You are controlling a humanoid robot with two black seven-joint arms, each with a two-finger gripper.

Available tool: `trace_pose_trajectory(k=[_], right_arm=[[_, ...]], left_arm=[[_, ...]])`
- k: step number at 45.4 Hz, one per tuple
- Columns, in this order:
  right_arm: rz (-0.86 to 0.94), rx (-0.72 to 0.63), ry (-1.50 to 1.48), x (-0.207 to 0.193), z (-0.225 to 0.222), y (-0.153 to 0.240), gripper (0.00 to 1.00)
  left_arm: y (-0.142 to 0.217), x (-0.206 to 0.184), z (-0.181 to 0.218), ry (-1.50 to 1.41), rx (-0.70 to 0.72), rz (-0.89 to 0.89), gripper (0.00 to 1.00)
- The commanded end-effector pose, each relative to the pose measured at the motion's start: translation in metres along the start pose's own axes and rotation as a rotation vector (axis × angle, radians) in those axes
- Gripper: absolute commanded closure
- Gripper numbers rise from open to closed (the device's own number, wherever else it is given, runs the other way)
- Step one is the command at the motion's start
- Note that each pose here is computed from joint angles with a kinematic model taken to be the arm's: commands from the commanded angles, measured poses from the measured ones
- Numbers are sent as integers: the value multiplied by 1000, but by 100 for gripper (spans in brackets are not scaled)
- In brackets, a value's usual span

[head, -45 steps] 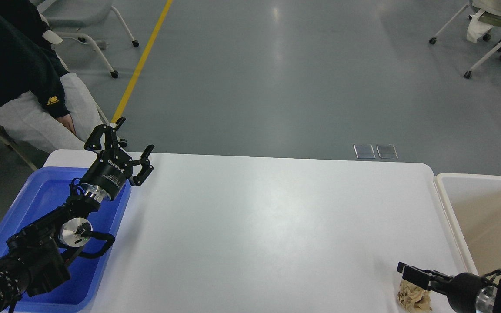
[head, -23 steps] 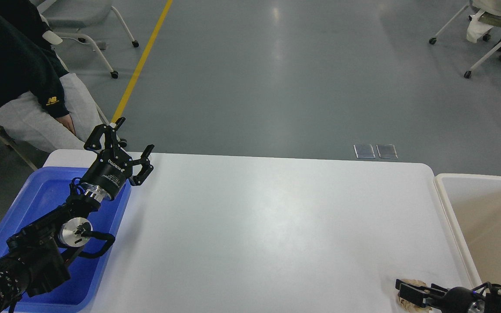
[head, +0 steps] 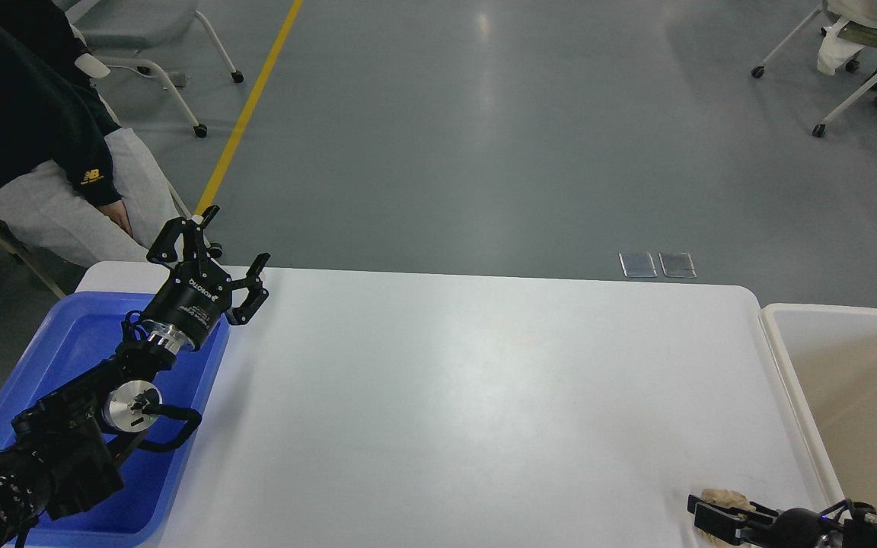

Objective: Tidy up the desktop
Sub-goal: 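Close the right gripper on the crumpled paper ball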

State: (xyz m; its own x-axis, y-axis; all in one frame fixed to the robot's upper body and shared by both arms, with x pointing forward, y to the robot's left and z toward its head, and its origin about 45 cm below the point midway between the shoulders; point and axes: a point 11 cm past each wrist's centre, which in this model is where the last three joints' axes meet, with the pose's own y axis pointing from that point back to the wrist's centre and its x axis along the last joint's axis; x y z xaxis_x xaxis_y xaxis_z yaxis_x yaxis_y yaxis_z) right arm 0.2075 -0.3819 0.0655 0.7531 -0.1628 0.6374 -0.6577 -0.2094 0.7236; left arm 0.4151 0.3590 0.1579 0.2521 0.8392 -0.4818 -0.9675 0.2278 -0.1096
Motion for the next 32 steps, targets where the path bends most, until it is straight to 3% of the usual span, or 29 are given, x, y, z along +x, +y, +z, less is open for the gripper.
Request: trace_pose_trajectory(k=[1, 6, 11, 17, 23, 26, 32], right_arm=[[4, 33, 0, -2, -4, -1, 10], [5, 41, 0, -2, -4, 0, 21], [-29, 37, 12, -12, -1, 4, 42], [-34, 33, 15, -15, 1, 6, 57], [-39, 42, 15, -17, 1, 7, 81], [-42, 41, 15, -18, 1, 8, 100], [-35, 53, -1, -11, 1, 13, 100]], left_arm=[[0, 0, 0, -1, 0, 1, 0], [0, 0, 0, -1, 0, 1, 0], [0, 0, 0, 0, 0, 0, 0], [0, 0, 0, 0, 0, 0, 0], [0, 0, 0, 0, 0, 0, 0], [0, 0, 0, -1, 1, 1, 0], [0, 0, 0, -1, 1, 1, 0]])
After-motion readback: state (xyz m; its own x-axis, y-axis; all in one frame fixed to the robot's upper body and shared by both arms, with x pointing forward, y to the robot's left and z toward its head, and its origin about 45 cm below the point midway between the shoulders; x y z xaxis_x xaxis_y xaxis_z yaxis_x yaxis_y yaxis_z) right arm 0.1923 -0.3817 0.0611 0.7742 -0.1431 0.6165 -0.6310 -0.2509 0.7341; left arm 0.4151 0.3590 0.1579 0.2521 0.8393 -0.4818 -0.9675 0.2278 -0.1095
